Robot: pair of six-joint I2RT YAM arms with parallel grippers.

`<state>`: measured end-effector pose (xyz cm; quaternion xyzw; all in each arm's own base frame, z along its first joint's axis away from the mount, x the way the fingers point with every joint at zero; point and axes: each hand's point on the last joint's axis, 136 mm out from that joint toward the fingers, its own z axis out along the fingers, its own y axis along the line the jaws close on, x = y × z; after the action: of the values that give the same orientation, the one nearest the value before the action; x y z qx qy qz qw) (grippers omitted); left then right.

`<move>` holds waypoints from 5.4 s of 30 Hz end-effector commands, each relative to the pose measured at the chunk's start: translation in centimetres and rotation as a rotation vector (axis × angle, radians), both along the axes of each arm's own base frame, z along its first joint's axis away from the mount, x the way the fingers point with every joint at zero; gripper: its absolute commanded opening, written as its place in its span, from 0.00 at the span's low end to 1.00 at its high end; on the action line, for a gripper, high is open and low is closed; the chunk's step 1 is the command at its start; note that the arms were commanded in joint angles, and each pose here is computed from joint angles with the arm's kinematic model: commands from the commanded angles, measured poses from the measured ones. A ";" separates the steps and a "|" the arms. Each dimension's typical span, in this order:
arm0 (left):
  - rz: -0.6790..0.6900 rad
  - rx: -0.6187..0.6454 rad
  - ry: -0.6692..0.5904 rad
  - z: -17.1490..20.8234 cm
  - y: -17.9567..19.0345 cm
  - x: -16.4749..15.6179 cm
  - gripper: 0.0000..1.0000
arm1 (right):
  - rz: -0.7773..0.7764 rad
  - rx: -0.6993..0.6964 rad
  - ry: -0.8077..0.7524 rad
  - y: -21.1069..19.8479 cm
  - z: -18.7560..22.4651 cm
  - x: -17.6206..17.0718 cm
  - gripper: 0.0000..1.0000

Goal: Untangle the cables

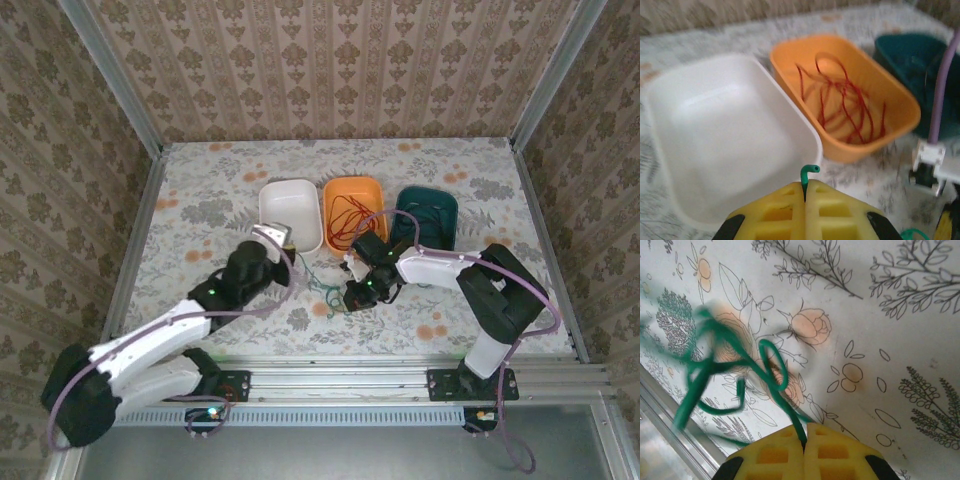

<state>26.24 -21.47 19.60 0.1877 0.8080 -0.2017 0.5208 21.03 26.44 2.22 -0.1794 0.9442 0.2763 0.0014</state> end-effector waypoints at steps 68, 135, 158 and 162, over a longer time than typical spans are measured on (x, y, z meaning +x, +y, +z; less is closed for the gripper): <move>0.158 0.524 0.165 2.0 4.9 13.4 0.00 | -0.298 -0.050 -0.093 -6.8 3.2 1.5 0.03; -0.671 0.185 0.239 -0.6 -7.0 -1.7 0.73 | -0.192 0.447 -0.024 -1.0 13.4 1.8 0.05; -0.679 0.080 0.324 -2.0 -8.3 -1.7 0.00 | -0.281 0.540 -0.055 -3.5 15.5 2.9 0.05; -0.636 0.054 0.352 -3.2 -8.3 -1.4 0.00 | -0.359 0.548 -0.107 -5.0 16.3 4.2 0.05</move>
<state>24.75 -29.56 17.13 0.4309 0.7825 -0.3449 0.2883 24.68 22.12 17.30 -0.0302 0.8590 0.4963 0.1224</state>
